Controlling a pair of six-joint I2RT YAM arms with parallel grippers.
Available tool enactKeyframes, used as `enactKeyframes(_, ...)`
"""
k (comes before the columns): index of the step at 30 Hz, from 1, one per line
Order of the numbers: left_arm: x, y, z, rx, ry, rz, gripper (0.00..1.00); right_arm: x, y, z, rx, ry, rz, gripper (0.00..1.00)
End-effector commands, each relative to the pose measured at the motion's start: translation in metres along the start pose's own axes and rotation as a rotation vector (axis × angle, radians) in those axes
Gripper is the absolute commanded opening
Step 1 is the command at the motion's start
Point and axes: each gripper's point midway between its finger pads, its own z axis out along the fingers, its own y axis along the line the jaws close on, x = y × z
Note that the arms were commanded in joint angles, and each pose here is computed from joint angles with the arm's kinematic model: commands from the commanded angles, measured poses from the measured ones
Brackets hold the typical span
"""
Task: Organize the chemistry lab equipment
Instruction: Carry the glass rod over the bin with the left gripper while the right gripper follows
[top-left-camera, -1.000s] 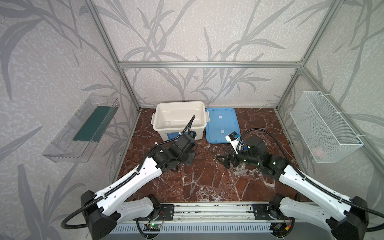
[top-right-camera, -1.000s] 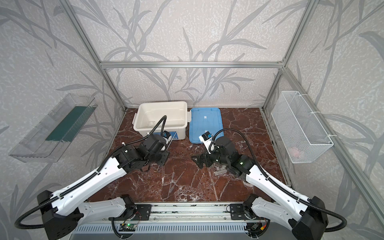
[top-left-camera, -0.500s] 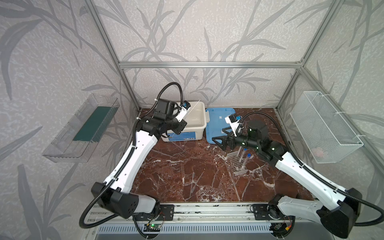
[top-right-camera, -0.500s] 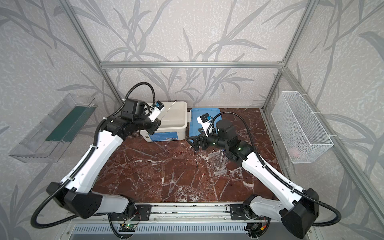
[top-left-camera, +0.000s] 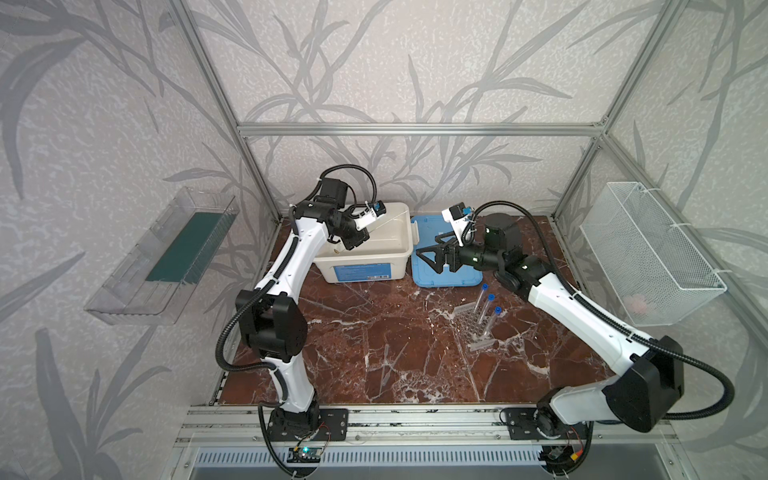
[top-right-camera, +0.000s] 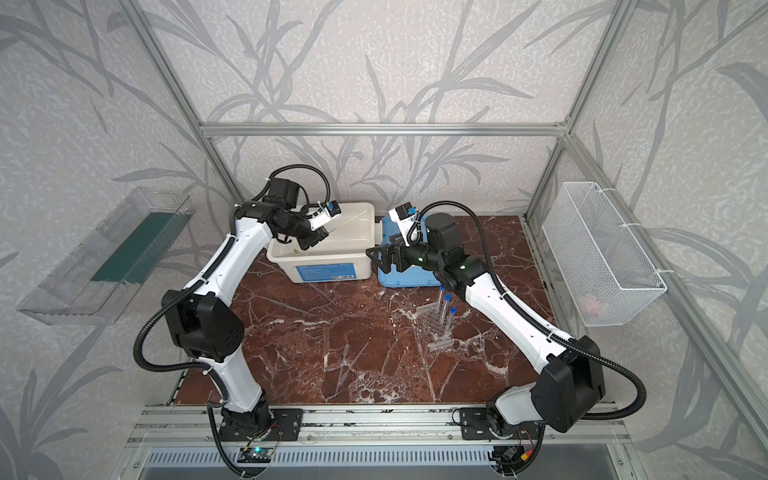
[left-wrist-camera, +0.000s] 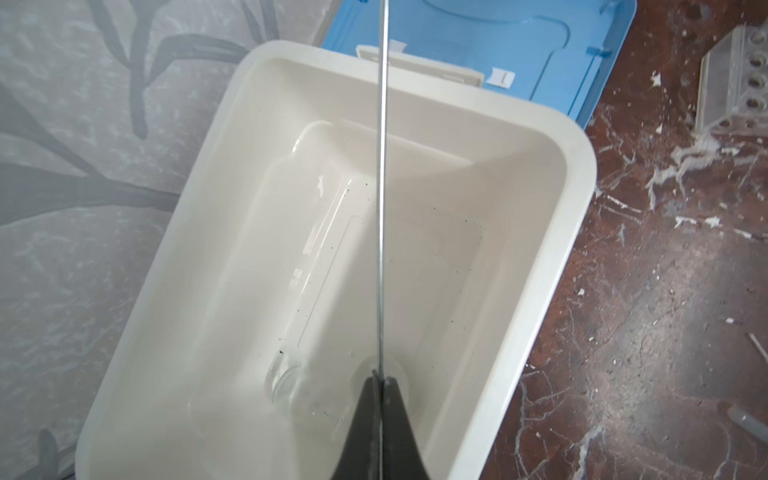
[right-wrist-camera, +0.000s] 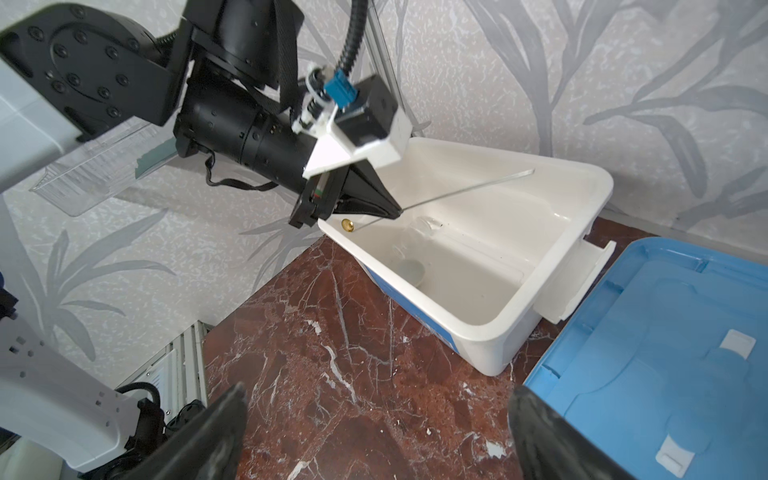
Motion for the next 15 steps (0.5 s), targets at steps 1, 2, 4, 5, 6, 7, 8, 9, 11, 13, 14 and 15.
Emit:
enactKeyframes(1,0.008,0.004,0.002,0.026,0.053,0.164,0.00,-0.021,-0.001,0.010,-0.002,-0.019,-0.042,0.95)
enactKeyframes(2,0.012,0.007,0.008,0.026,0.072,0.182,0.00,-0.022,-0.004,0.014,0.005,-0.007,-0.049,0.95)
enactKeyframes(4,0.021,0.010,0.019,0.035,0.105,0.219,0.00,-0.022,-0.013,0.023,0.029,0.021,-0.044,0.96)
enactKeyframes(5,0.023,0.010,0.024,0.042,0.113,0.229,0.00,-0.021,-0.016,0.027,0.040,0.035,-0.043,1.00)
enactKeyframes(6,0.025,0.011,0.028,0.049,0.120,0.234,0.00,-0.019,-0.019,0.030,0.055,0.046,-0.041,0.99)
enactKeyframes(7,0.029,0.010,0.033,0.059,0.133,0.246,0.00,-0.018,-0.021,0.034,0.062,0.054,-0.045,0.99)
enactKeyframes(8,0.032,0.012,0.037,0.052,0.145,0.254,0.00,-0.016,-0.023,0.036,0.068,0.061,-0.052,0.99)
enactKeyframes(9,0.035,0.012,0.043,0.058,0.156,0.265,0.00,-0.014,-0.025,0.038,0.071,0.070,-0.055,0.99)
enactKeyframes(11,0.041,0.012,0.051,0.075,0.172,0.275,0.00,-0.010,-0.027,0.041,0.068,0.085,-0.060,0.99)
enactKeyframes(13,0.045,0.010,0.060,0.105,0.171,0.271,0.00,-0.006,-0.030,0.045,0.071,0.100,-0.062,0.99)
enactKeyframes(14,0.047,0.008,0.063,0.115,0.174,0.270,0.00,-0.005,-0.032,0.046,0.077,0.103,-0.062,0.99)
enactKeyframes(15,0.049,0.008,0.066,0.119,0.182,0.267,0.00,-0.003,-0.035,0.048,0.086,0.108,-0.061,0.99)
